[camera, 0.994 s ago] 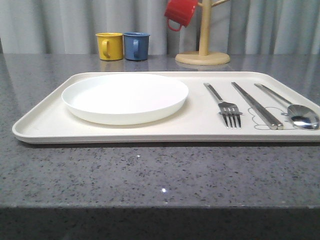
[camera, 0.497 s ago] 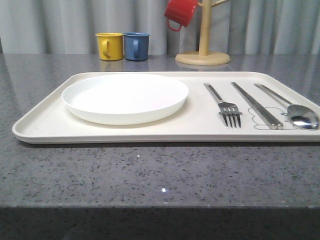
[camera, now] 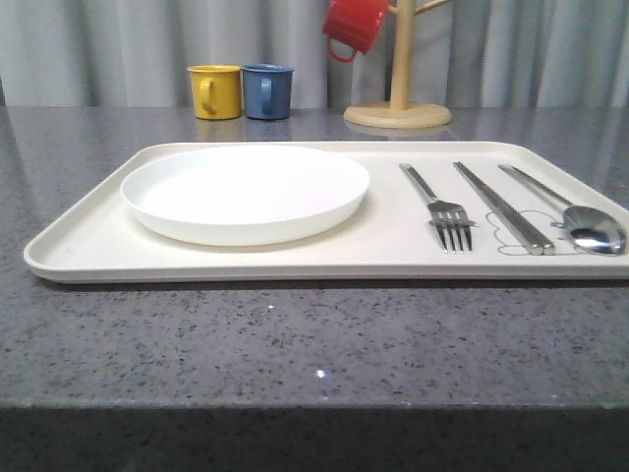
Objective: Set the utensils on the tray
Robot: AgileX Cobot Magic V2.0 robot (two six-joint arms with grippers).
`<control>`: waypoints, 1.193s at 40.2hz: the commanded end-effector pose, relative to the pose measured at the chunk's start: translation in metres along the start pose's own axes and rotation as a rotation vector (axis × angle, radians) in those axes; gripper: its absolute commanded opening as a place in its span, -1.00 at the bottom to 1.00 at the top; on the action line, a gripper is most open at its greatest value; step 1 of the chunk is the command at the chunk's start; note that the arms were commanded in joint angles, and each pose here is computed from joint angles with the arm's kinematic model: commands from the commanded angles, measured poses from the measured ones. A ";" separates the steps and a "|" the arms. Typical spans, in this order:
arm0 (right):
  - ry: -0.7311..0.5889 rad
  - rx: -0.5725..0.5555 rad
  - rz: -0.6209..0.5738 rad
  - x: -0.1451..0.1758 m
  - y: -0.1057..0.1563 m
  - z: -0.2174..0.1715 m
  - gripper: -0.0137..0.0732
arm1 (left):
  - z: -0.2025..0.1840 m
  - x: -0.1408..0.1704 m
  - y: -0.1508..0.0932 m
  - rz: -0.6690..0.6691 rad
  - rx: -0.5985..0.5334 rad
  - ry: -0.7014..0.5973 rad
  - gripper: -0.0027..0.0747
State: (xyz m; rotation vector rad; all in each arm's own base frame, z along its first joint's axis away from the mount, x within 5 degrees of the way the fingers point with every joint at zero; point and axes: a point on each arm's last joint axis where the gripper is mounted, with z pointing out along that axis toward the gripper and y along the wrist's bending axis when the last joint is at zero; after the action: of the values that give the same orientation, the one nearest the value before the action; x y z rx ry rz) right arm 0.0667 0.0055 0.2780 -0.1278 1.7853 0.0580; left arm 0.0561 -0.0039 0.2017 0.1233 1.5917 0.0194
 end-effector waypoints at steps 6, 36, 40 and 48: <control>-0.229 0.028 0.009 0.022 0.001 0.004 -0.83 | -0.002 -0.008 0.001 -0.008 -0.009 -0.108 -0.98; -0.130 0.154 0.085 0.089 -0.004 0.007 -0.83 | -0.002 -0.008 0.001 -0.008 -0.009 -0.106 -0.98; -0.130 0.154 0.085 0.089 -0.004 0.007 -0.83 | -0.002 -0.008 0.001 -0.008 -0.009 -0.106 -0.98; -0.130 0.154 0.085 0.089 -0.004 0.007 -0.83 | -0.002 -0.008 0.001 -0.008 -0.009 -0.106 -0.98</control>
State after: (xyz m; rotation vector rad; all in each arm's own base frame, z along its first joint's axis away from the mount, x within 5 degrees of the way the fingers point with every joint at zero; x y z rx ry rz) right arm 0.0554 -0.0018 0.1821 0.0670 1.7472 0.0011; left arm 0.0561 -0.0039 0.2020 0.1229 1.5882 0.0197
